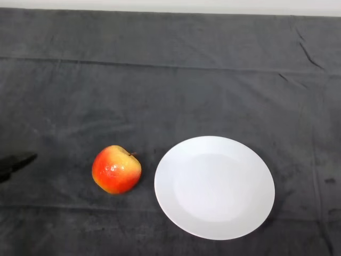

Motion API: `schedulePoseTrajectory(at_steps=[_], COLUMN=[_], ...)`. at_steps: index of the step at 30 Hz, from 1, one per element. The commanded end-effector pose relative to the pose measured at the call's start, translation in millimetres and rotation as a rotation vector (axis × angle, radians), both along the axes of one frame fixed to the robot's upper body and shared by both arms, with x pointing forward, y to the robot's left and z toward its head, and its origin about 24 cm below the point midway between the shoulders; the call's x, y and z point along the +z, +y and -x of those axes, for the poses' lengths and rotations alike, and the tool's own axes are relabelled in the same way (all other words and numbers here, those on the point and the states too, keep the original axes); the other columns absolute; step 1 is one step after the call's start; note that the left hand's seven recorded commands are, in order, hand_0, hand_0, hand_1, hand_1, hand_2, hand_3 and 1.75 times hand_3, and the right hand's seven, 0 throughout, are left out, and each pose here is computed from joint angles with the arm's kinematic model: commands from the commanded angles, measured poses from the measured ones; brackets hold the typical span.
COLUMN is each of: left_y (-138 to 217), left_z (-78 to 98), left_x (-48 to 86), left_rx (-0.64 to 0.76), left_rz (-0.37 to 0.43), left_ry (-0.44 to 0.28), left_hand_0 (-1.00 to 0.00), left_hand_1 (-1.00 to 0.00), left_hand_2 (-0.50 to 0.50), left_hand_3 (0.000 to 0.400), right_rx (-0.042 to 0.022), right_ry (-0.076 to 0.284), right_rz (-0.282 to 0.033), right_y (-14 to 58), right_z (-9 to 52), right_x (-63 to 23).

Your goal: Move the apple to the plate

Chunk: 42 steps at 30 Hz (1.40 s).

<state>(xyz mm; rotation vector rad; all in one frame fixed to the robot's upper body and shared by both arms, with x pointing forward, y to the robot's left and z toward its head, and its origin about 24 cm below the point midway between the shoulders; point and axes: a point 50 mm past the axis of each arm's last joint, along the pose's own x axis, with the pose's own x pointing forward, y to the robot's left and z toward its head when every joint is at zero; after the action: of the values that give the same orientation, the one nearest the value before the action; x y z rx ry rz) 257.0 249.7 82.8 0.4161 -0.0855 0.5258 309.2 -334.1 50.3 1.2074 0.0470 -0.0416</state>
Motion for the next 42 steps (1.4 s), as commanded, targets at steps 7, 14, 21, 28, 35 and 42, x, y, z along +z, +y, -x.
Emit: schedulePoseTrajectory(at_steps=[7,14,21,28,35,42], left_y=[-29,-49,-64,-75,-89,-93], left_z=[-0.9,-4.5,-8.5,-11.1,-15.6,-17.9], left_x=[0.7,-4.1,-11.2,-16.5,-26.3,-29.7], left_rx=[-0.136,-0.246,-0.326,-0.382,-0.421,-0.449], left_rz=[-0.059,-0.083,-0.099,-0.108,-0.113,-0.117], left_ry=[0.054,0.106,0.147,0.176,0.2,0.219], left_hand_0=[0.0,0.0,0.0,0.0,0.0,0.0], left_hand_1=[0.0,0.0,0.0,0.0,0.0,0.0], left_hand_2=[0.0,0.0,0.0,0.0,0.0,0.0], left_hand_3=[0.0,0.0,0.0,0.0,0.0,0.0], right_rx=[-0.0303,-0.0305,-0.0306,-0.0308,-0.0309,-0.0309], right_ry=[0.012,0.012,0.012,0.013,0.013,0.013], right_rz=[0.02,0.02,0.02,0.02,0.02,0.02], right_y=[-11.2,-11.1,-11.1,-11.1,-11.1,-11.1], right_z=[8.6,8.6,8.6,8.6,8.6,8.6], right_x=[-1.3,-1.4,-1.4,-1.4,-1.3,-1.3])
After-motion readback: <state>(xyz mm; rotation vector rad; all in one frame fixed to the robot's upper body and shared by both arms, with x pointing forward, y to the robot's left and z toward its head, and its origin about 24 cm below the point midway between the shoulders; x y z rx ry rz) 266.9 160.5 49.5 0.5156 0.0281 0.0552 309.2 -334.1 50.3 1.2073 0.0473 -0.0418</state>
